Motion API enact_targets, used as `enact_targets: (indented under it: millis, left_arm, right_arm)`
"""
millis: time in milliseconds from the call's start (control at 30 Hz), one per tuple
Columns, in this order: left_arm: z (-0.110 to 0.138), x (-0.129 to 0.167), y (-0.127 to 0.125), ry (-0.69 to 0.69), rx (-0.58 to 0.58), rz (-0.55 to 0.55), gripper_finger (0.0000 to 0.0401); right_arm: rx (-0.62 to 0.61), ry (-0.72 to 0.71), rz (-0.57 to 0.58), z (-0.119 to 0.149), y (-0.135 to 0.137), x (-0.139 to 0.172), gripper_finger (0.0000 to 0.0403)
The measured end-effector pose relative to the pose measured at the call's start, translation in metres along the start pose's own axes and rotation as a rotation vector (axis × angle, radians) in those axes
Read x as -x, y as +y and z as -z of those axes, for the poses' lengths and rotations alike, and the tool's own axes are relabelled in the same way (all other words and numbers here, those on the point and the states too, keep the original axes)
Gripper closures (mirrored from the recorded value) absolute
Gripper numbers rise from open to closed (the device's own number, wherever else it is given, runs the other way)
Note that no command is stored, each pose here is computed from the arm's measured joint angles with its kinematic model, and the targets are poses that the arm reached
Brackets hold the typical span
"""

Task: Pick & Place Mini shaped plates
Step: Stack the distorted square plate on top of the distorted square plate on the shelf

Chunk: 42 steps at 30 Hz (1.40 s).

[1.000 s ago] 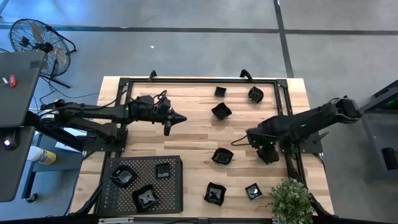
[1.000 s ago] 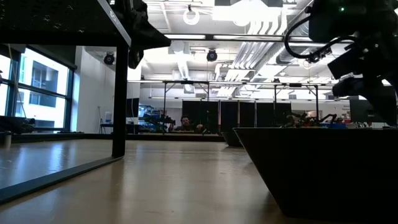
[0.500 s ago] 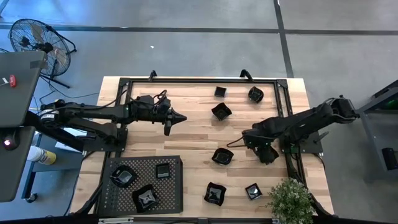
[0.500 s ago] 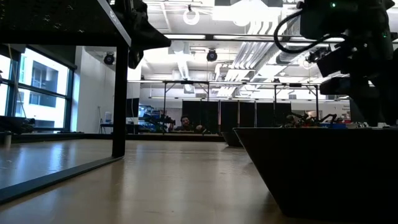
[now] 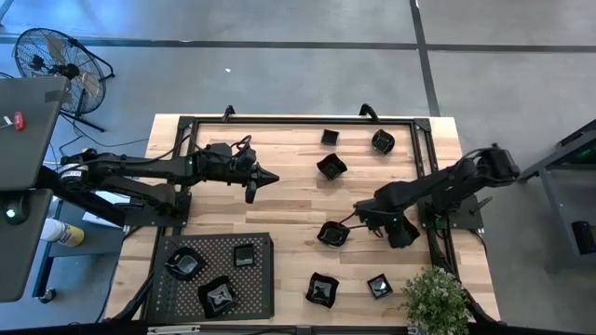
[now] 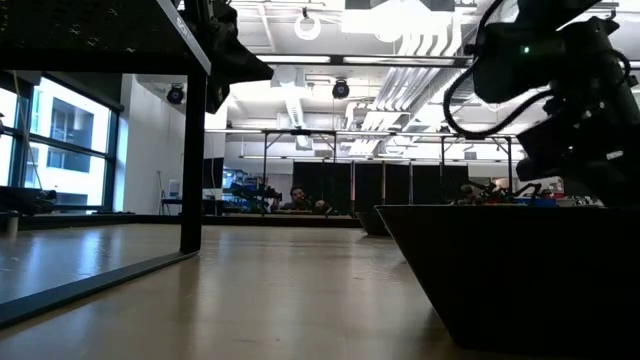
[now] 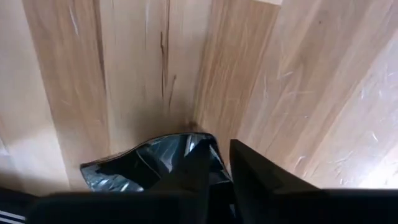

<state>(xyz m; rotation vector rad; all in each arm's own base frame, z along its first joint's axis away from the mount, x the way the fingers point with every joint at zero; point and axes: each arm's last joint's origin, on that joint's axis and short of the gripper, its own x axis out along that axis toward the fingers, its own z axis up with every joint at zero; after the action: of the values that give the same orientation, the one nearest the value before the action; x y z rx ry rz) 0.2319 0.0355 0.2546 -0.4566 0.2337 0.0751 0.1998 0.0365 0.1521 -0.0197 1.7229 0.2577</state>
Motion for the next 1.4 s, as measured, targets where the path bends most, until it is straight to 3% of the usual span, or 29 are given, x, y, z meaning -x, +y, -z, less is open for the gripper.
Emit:
enact_targets:
  millis: [167,333,700,833,933,1100,1267,1400]
  left_arm:
    - [0.0,0.0,0.0,0.0,0.003,0.003,0.04]
    - [0.0,0.0,0.0,-0.002,0.005,0.004,0.04]
    - [-0.001,0.0,0.0,-0.004,0.033,0.007,0.04]
    - [0.0,0.0,0.0,-0.004,0.035,0.007,0.04]
    - [0.0,0.0,0.0,-0.003,0.035,0.006,0.04]
    - [0.0,0.0,0.0,-0.001,0.035,0.005,0.04]
    - [0.0,0.0,0.0,0.001,0.035,0.004,0.04]
    - [0.0,0.0,0.0,0.006,0.034,0.002,0.04]
  right_arm:
    - [-0.027,-0.015,-0.011,0.001,0.001,0.003,0.0397]
    - [-0.104,-0.058,-0.023,-0.001,0.001,0.019,0.0389]
    - [-0.345,-0.271,-0.058,-0.026,-0.011,0.093,0.04]
    - [-0.35,-0.305,-0.039,-0.027,-0.015,0.109,0.0395]
    - [-0.254,-0.262,-0.022,-0.024,-0.013,0.1,0.0373]
    - [-0.152,-0.149,-0.087,-0.013,-0.009,0.056,0.0314]
    - [-0.168,-0.071,-0.097,0.0,-0.008,0.022,0.0264]
    - [-0.204,-0.077,-0.104,0.002,-0.009,0.01,0.0258]
